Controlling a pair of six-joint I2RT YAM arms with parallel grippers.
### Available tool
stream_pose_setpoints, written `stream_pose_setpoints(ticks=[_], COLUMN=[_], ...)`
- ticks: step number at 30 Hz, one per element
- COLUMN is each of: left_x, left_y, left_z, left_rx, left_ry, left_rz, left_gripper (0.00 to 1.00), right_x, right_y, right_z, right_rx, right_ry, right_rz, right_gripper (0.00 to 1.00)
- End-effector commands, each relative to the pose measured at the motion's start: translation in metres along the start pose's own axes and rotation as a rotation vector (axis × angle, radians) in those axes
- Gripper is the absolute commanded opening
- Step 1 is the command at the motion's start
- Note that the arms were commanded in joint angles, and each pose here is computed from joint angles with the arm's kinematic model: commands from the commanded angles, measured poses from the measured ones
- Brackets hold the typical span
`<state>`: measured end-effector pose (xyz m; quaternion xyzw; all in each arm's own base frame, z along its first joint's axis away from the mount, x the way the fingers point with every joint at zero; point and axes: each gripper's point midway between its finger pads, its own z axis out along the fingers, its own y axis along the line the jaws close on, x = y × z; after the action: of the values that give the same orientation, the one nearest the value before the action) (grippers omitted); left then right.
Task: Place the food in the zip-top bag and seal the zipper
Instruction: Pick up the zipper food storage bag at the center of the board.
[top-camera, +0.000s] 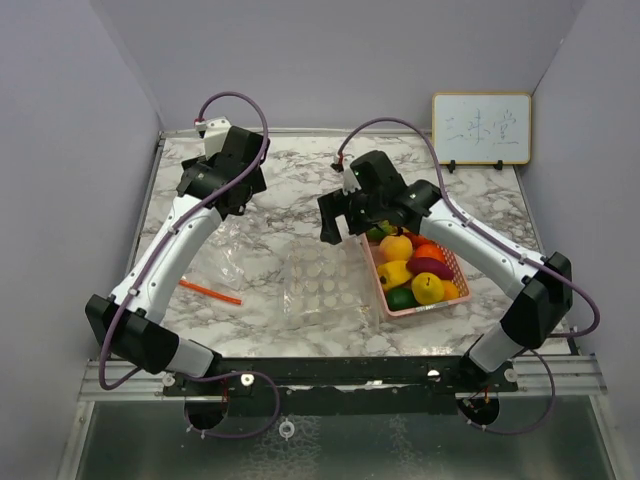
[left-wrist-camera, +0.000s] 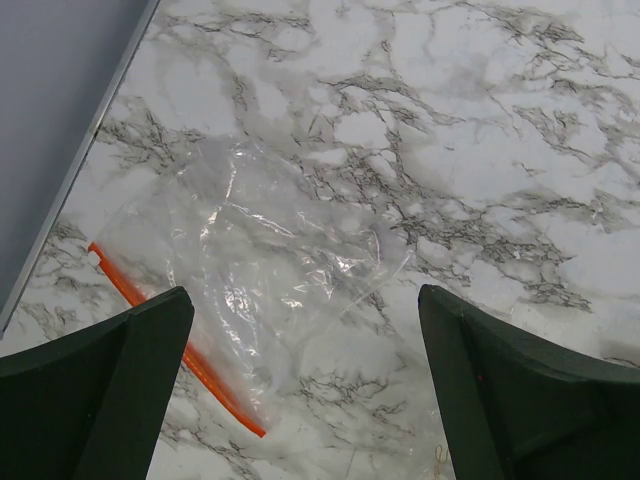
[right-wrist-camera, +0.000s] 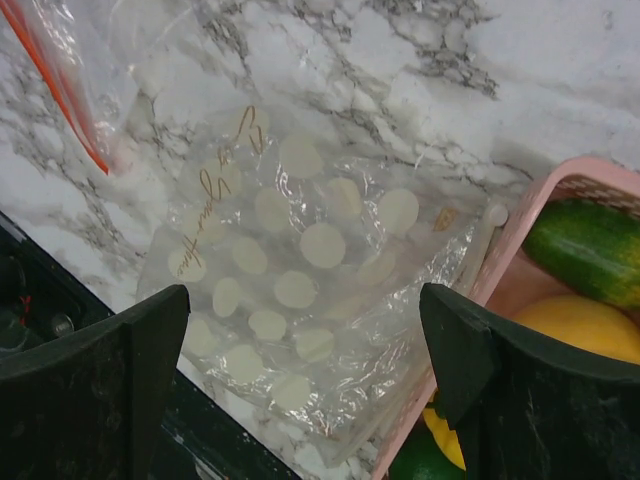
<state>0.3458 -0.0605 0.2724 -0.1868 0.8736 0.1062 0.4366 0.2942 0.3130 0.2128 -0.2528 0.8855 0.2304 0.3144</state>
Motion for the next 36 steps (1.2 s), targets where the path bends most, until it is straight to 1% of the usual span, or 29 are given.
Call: stream_pose_setpoints(ticks=[1, 4, 9, 12, 14, 17, 21, 24, 28, 30, 32, 33, 34, 36], left_x=[-0.015, -0.020, -0.033, -0.040, -0.040, -0.034, -0.013, -0.006, 0.002, 0.005, 0.009, 0.011, 0.012, 0.012], left_y=[0.012, 0.011, 0.023, 0.038, 0.044, 0.048, 0.049, 0.053, 0.059, 0.062, 0.064, 0.065, 0.065, 0.066], left_z=[-0.015, -0.024, -0.047, -0.066, -0.072, -0.077, -0.074, -0.077, -0.079, -0.080, -0.081, -0.081, -0.082, -0.082], left_rx=[0.005, 0.070, 0.167, 0.185, 0.193, 0.210, 0.229, 0.240, 0.238, 0.236, 0.237, 0.237, 0.240, 0.241], left_ry=[-0.060, -0.100, -0.213, -0.270, -0.284, -0.274, -0.219, -0.206, -0.198, -0.192, -0.182, -0.181, -0.181, -0.183], left_rz=[-0.033, -0.035, 0.020, -0.009, -0.026, -0.038, -0.037, -0.047, -0.049, -0.049, -0.050, -0.054, -0.056, -0.060], left_gripper=[0.99, 0.99, 0.99, 0.99, 0.99, 0.99, 0.98, 0.98, 0.98, 0.98, 0.97, 0.97, 0.97, 0.97], right_x=[0.020, 0.036, 0.057, 0.065, 0.068, 0.076, 0.088, 0.097, 0.111, 0.120, 0.127, 0.131, 0.133, 0.136], right_y=[0.012, 0.016, 0.025, 0.030, 0.027, 0.015, -0.004, -0.009, -0.012, -0.014, -0.015, -0.016, -0.017, -0.019], right_z=[-0.012, -0.009, 0.003, 0.014, 0.023, 0.040, 0.061, 0.072, 0.084, 0.090, 0.094, 0.096, 0.097, 0.099], right_rx=[-0.071, -0.100, -0.126, -0.111, -0.073, 0.017, 0.168, 0.234, 0.273, 0.287, 0.295, 0.299, 0.303, 0.304], right_ry=[0.020, 0.047, 0.099, 0.119, 0.129, 0.148, 0.163, 0.170, 0.189, 0.200, 0.206, 0.208, 0.210, 0.212], right_rz=[0.011, 0.044, 0.079, 0.103, 0.146, 0.216, 0.282, 0.275, 0.262, 0.258, 0.253, 0.249, 0.247, 0.235], right_gripper=[0.99, 0.99, 0.99, 0.99, 0.99, 0.99, 0.99, 0.99, 1.00, 0.94, 0.82, 0.72, 0.60, 0.31])
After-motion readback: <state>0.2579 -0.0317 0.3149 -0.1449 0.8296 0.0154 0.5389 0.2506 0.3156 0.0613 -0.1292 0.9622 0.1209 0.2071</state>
